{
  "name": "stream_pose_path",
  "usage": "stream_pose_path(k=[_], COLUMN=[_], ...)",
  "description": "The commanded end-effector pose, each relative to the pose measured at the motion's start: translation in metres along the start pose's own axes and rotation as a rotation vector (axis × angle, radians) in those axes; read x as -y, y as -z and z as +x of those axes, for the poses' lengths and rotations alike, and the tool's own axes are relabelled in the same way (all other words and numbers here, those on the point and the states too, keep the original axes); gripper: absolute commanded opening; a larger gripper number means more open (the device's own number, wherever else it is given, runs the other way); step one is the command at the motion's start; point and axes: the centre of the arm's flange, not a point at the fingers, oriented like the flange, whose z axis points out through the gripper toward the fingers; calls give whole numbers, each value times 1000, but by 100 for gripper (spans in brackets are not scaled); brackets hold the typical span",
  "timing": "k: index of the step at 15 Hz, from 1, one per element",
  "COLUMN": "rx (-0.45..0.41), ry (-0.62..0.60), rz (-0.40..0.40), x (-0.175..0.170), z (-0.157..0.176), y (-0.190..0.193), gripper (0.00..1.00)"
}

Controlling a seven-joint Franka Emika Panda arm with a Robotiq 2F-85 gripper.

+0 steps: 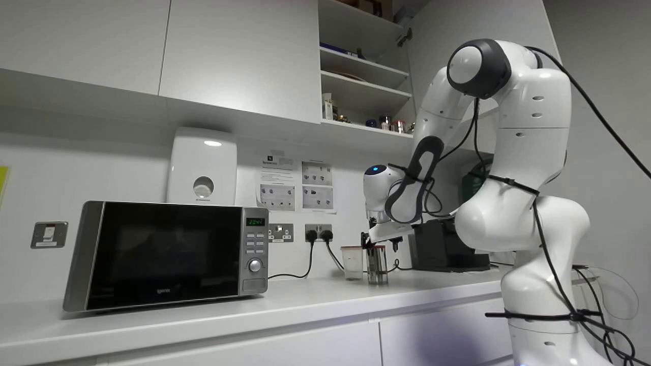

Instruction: Pick the bottle and put it on the bottom compartment of the top shelf

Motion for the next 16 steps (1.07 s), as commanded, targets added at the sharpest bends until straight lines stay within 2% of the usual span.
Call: stream_pose_path(k=[1,3,5,8,11,13,16], rx=[-131,-151,-127,-18,26,31,-46], ry=[17,29,36,53,53,52,38], rz=[-76,-111,-128,-92,-56,-38,-53], x=[2,0,0,2,7,11,14], z=[-8,-11,-13,-24,-35,-39,-40], y=[-7,-8,-10,-18,-30,-36,-37], gripper=[100,100,100,100,100,100,100])
